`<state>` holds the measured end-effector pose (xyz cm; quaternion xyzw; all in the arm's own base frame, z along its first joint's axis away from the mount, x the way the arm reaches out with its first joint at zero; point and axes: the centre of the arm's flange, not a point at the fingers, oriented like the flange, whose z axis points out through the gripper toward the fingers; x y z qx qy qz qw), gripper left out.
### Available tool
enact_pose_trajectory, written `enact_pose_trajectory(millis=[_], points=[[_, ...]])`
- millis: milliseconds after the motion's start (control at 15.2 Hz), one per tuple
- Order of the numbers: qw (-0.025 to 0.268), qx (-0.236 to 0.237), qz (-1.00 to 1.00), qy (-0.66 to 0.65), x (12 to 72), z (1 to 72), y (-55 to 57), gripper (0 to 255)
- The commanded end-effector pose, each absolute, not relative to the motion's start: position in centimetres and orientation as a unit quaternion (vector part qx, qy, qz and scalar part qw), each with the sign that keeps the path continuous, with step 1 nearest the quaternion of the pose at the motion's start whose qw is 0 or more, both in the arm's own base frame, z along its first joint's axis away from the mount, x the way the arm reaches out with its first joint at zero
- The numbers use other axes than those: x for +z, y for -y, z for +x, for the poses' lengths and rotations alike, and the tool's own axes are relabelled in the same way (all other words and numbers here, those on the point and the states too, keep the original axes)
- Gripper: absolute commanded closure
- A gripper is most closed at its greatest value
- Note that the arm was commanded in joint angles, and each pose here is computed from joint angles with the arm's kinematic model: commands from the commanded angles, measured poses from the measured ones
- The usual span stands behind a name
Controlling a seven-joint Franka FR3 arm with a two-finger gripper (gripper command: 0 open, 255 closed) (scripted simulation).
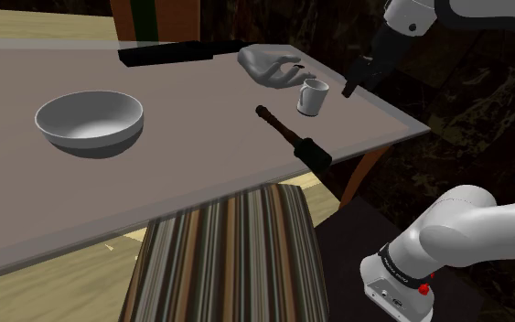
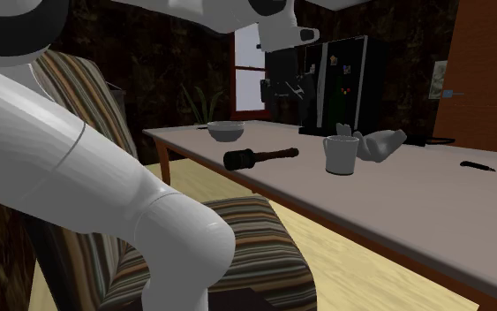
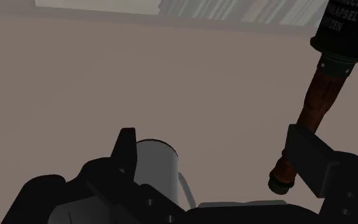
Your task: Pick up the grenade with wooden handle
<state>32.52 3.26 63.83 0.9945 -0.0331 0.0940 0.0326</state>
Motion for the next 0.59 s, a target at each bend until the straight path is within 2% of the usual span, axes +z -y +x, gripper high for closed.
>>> enact_pose_trajectory(millis=[0, 528], points=[[0.033, 0.094, 0.994, 0.033, 63.8, 32.5, -3.3, 0], [-0.005, 0.038, 0.998, 0.044, 58.2, 38.2, -9.9, 0]])
